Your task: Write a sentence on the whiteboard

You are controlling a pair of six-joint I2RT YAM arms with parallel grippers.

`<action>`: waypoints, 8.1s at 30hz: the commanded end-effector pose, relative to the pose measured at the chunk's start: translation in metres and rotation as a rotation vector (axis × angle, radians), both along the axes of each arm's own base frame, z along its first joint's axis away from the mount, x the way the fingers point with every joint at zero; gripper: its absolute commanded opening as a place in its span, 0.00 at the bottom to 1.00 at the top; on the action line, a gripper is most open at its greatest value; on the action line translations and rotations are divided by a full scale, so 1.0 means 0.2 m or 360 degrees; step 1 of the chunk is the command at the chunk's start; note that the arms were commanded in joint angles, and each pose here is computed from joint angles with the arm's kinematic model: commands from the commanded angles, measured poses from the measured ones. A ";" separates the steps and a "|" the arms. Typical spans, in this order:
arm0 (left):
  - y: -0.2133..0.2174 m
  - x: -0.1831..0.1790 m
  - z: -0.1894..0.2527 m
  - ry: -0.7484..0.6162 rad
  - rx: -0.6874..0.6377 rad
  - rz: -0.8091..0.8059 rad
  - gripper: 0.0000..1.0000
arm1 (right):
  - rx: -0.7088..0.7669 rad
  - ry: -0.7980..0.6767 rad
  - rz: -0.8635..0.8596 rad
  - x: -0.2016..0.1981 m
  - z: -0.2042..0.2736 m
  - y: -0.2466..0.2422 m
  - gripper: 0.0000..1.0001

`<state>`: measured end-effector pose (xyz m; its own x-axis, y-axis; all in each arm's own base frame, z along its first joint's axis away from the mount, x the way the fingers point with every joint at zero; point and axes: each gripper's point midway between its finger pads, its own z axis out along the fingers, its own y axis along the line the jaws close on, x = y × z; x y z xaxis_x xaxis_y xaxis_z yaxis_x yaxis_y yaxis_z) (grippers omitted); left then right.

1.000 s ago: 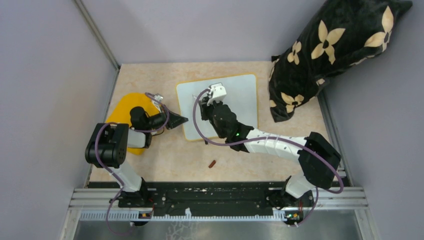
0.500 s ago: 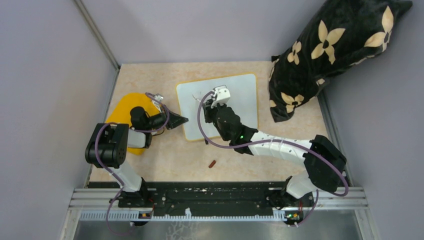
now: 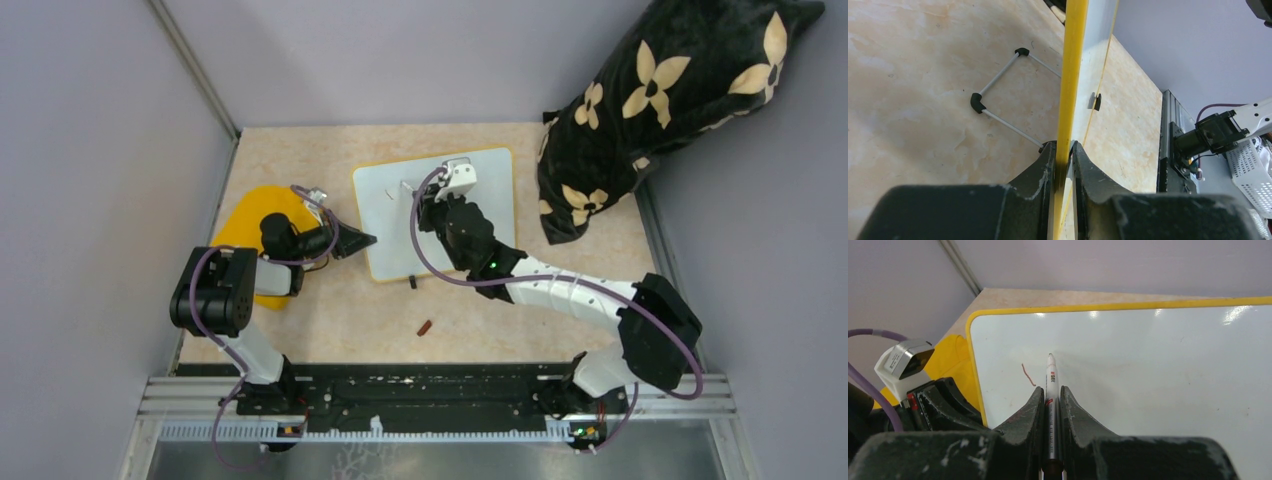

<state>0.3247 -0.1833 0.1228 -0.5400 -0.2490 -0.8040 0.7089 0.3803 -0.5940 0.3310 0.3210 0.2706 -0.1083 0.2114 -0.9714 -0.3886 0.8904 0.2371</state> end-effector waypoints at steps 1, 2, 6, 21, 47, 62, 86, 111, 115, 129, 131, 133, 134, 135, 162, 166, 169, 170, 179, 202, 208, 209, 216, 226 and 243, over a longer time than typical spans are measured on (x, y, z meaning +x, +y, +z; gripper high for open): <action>0.00 0.01 -0.02 0.0000 0.0029 0.0019 0.07 | 0.0141 -0.0059 0.0018 0.04 0.16 0.04 0.00; 0.00 0.01 -0.02 0.0004 0.0028 0.0017 0.06 | 0.0139 -0.0055 0.0022 0.04 0.15 0.04 0.00; 0.00 0.01 -0.02 0.0002 0.0028 0.0017 0.06 | 0.0138 -0.0041 0.0037 0.04 0.13 0.06 0.00; 0.00 0.01 -0.02 0.0004 0.0028 0.0018 0.05 | 0.0096 0.0073 0.0081 0.01 -0.03 0.06 0.00; 0.00 0.01 -0.02 0.0012 0.0030 0.0016 0.04 | 0.0005 0.0244 0.0297 -0.14 -0.25 0.16 0.00; -0.01 0.00 -0.03 0.0011 0.0034 0.0013 0.04 | 0.0092 0.0080 0.0322 -0.17 0.05 0.12 0.00; -0.01 0.00 -0.03 0.0012 0.0049 0.0005 0.04 | 0.0041 0.0009 0.0121 0.00 0.11 0.04 0.00; -0.01 0.00 -0.04 0.0024 0.0058 0.0006 0.03 | -0.0095 0.0109 0.0098 0.01 -0.07 0.02 0.00; -0.02 0.00 -0.04 0.0019 0.0059 0.0007 0.02 | -0.0109 0.0120 0.0094 0.00 -0.09 0.01 0.00; -0.02 0.00 -0.04 0.0023 0.0062 0.0011 0.01 | -0.0154 0.0133 0.0054 -0.02 -0.13 -0.06 0.00; -0.02 0.00 -0.04 0.0017 0.0063 0.0012 0.01 | -0.0156 0.0135 0.0052 -0.02 -0.13 -0.07 0.00; -0.02 0.00 -0.04 0.0013 0.0064 0.0012 0.00 | -0.0160 0.0137 0.0041 -0.02 -0.14 -0.08 0.00; -0.02 0.00 -0.04 0.0012 0.0064 0.0011 0.00 | -0.0160 0.0137 0.0032 -0.02 -0.14 -0.08 0.00; -0.02 0.00 -0.04 0.0013 0.0065 0.0009 0.00 | -0.0159 0.0135 0.0025 -0.02 -0.13 -0.09 0.00; -0.03 -0.01 -0.04 0.0006 0.0073 -0.0010 0.00 | -0.0120 0.0060 0.0000 0.05 0.00 -0.06 0.00; -0.03 -0.01 -0.04 0.0007 0.0074 -0.0011 0.00 | -0.0115 0.0059 0.0016 0.05 0.00 -0.04 0.00; -0.04 -0.01 -0.05 0.0008 0.0076 -0.0011 0.00 | -0.0110 0.0058 0.0029 0.05 0.00 -0.04 0.00; -0.04 -0.01 -0.05 0.0008 0.0076 -0.0011 0.00 | -0.0104 0.0055 0.0035 0.05 0.01 -0.03 0.00; -0.04 -0.01 -0.04 0.0004 0.0078 -0.0012 0.00 | -0.0097 0.0060 0.0104 0.04 0.00 0.01 0.00; -0.04 -0.01 -0.04 0.0002 0.0080 -0.0008 0.00 | -0.0102 0.0107 0.0160 -0.02 -0.05 0.00 0.00; -0.04 -0.01 -0.04 -0.0004 0.0080 -0.0006 0.00 | 0.0015 0.0034 0.0124 -0.04 0.13 -0.06 0.00; -0.04 -0.01 -0.04 -0.0001 0.0080 -0.0006 0.00 | 0.0029 0.0023 0.0114 -0.05 0.15 -0.07 0.00; -0.04 -0.01 -0.04 -0.0002 0.0081 -0.0007 0.00 | -0.0003 -0.0011 0.0027 -0.01 0.16 -0.13 0.00; -0.04 -0.01 -0.03 -0.0006 0.0081 -0.0006 0.00 | -0.0040 0.0038 0.0037 0.02 0.10 -0.10 0.00; -0.04 -0.01 -0.03 -0.0005 0.0082 -0.0006 0.00 | -0.0104 0.0119 0.0013 0.04 -0.04 -0.11 0.00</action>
<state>0.3202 -0.1901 0.1199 -0.5407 -0.2158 -0.8131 0.7168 0.3877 -0.5795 0.3354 0.3008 0.2522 -0.2014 0.1158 -0.9726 -0.3903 0.9012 0.1881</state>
